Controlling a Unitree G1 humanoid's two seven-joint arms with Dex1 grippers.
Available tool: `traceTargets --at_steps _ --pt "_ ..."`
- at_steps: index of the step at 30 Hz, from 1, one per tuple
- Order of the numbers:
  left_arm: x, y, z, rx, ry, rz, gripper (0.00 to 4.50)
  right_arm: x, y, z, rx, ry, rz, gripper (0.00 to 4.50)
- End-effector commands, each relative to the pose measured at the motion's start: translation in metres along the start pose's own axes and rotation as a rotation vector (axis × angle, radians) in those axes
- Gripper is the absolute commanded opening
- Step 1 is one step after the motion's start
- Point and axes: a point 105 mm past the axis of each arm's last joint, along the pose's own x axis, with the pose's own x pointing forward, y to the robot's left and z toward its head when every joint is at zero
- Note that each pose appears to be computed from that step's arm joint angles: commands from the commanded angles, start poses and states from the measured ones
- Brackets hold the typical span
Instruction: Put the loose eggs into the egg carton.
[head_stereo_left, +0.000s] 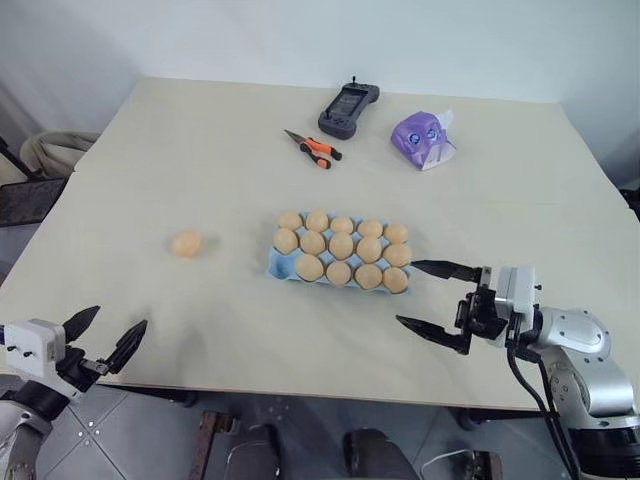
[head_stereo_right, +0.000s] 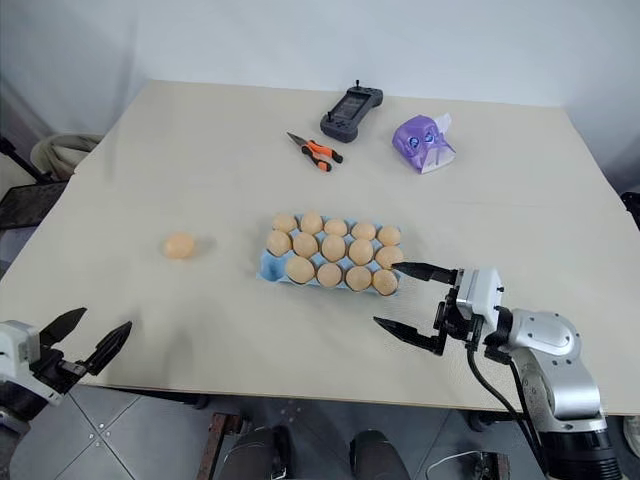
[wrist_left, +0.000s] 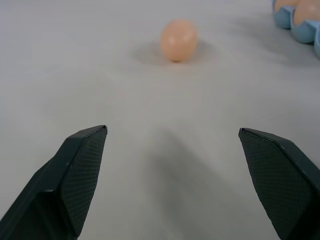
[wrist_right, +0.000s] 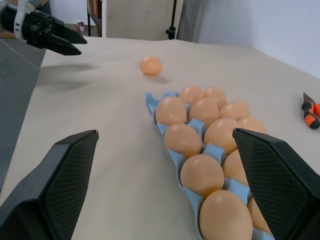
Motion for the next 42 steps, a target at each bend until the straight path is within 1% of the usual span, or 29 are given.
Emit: traceTargets --at_steps 1,6,9,12,16,20,23,25,27,29,30,32,36,38,42 --pt "0.032 -0.006 0.012 0.003 -0.029 -0.044 4.49 -0.010 -0.003 0.009 -0.057 0.011 -0.016 4.50" --pt "0.089 -0.005 0.032 0.047 -0.031 -0.045 4.49 -0.023 0.003 -0.003 -0.025 0.047 -0.049 4.50" --pt "0.119 -0.007 0.039 0.069 -0.019 -0.067 4.49 -0.023 0.014 -0.019 0.023 0.058 -0.085 4.50" --pt "0.133 -0.004 0.037 0.098 0.011 -0.051 4.49 -0.022 0.021 -0.028 0.045 0.058 -0.118 4.50" --pt "0.140 0.004 0.036 0.103 0.010 -0.003 4.49 -0.023 0.025 -0.036 0.061 0.067 -0.154 4.50" --pt "0.148 -0.004 0.025 0.086 0.044 -0.038 4.49 -0.022 0.026 -0.039 0.068 0.063 -0.178 4.50" --pt "0.150 -0.006 0.018 0.080 0.071 -0.049 3.89 -0.021 0.023 -0.037 0.059 0.056 -0.186 4.50" --pt "0.149 -0.005 0.018 0.071 0.068 -0.045 3.30 -0.020 0.021 -0.036 0.053 0.053 -0.187 4.50" --pt "0.147 -0.006 0.019 0.057 0.054 -0.054 2.61 -0.020 0.019 -0.036 0.049 0.050 -0.186 4.50" --pt "0.146 -0.010 0.027 0.066 0.011 -0.091 1.93 -0.019 0.018 -0.035 0.047 0.048 -0.187 4.50" --pt "0.145 -0.016 0.034 0.070 -0.022 -0.134 1.74 -0.019 0.018 -0.035 0.046 0.048 -0.188 4.50" --pt "0.143 -0.028 0.047 0.108 -0.076 -0.219 1.74 -0.020 0.018 -0.035 0.046 0.050 -0.193 4.50" --pt "0.142 -0.073 0.068 0.193 -0.125 -0.488 1.74 -0.027 0.017 -0.035 0.045 0.068 -0.217 4.50" --pt "0.143 -0.099 0.072 0.232 -0.117 -0.638 1.74 -0.032 0.016 -0.036 0.041 0.081 -0.235 4.50" --pt "0.150 -0.138 0.067 0.263 -0.073 -0.833 1.74 -0.039 0.016 -0.035 0.034 0.101 -0.267 4.50"
